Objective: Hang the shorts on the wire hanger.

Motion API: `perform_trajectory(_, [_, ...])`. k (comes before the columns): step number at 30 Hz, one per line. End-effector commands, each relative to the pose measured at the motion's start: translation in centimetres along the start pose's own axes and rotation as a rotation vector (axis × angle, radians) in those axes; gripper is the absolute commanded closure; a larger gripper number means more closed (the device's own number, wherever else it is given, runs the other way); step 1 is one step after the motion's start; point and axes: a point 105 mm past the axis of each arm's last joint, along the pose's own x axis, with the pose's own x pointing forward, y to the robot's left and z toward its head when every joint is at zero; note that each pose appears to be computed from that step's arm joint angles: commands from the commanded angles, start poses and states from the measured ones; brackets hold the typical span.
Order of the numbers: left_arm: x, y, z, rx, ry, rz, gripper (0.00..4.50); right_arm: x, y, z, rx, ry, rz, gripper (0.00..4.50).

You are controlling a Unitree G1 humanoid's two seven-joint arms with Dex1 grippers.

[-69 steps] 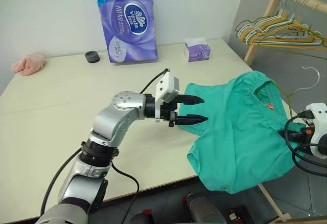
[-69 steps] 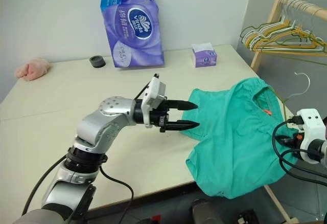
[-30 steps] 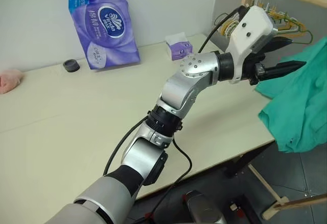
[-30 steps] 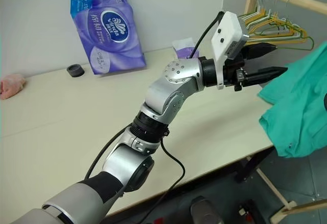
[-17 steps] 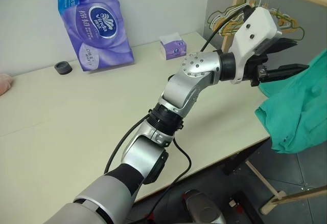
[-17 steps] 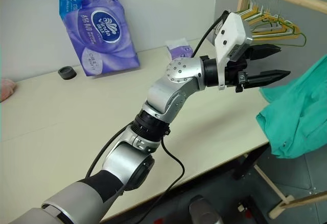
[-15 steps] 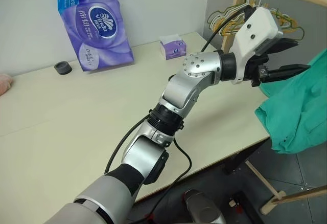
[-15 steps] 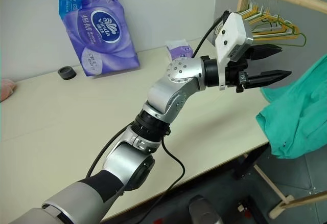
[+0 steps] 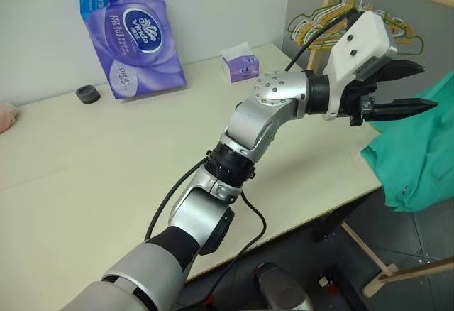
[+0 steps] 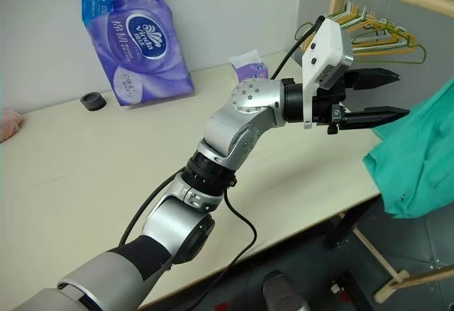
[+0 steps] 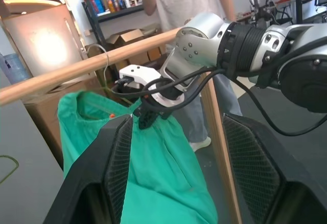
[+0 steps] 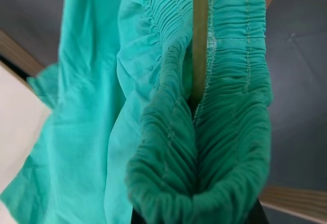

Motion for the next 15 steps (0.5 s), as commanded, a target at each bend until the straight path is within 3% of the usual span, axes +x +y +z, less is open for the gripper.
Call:
perform_trajectory(1, [0.6,-0.7,1.6,0.057,-0.034,-0.036,1.54,-1.4,-0.7,2.5,0.022,-0.098,-0.011,4.5])
perform_trajectory(15, [0.8,-1.0,1.4,0.08,-0.024,-0.053,1.54,-0.1,-2.7,-1.1,0.023,0.033,-0.047,4.5])
